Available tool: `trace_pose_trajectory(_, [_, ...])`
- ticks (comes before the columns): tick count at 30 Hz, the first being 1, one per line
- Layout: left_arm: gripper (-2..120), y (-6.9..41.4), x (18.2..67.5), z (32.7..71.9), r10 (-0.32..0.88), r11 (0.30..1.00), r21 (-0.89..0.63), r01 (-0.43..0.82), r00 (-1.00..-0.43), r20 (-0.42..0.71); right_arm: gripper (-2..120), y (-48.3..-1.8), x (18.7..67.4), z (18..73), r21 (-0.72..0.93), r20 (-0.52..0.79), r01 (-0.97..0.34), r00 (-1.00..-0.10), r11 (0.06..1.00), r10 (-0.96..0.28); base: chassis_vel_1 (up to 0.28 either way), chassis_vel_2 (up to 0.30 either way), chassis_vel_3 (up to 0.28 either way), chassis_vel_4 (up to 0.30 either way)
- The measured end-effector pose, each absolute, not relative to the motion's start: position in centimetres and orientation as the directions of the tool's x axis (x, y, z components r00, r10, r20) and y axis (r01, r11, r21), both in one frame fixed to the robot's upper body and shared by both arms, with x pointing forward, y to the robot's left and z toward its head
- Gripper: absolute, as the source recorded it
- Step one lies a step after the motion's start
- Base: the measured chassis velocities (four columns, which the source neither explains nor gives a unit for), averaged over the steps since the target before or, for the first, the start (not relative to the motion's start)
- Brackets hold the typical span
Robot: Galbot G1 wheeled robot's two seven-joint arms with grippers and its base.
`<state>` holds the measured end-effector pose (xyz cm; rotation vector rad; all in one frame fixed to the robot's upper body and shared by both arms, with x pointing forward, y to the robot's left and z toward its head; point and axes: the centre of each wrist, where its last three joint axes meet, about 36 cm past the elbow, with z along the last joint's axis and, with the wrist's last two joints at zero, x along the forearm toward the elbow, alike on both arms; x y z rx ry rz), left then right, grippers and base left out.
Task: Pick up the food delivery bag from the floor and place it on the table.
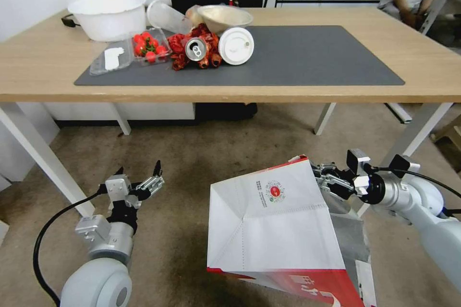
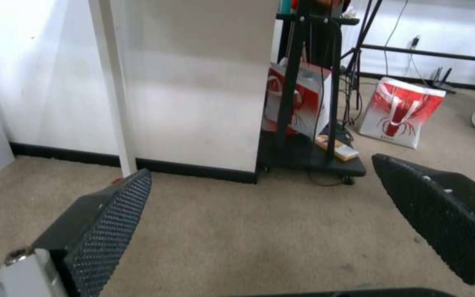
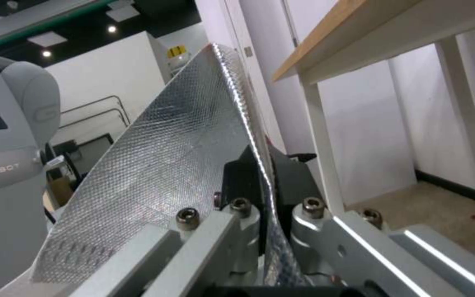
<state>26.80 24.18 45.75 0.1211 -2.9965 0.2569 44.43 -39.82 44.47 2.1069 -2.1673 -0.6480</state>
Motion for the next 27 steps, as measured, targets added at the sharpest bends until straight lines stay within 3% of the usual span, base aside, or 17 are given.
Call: trace_pose_trajectory(27, [100, 24.24, 26.88, 45.67, -0.069, 0.983, -0.160, -0.092, -0.987, 0.142, 0, -39.90, 44.42, 44.65, 0.325, -0.244, -0.946, -0.070, -0.014, -0.967, 0.000, 0.000, 0.000, 0.000])
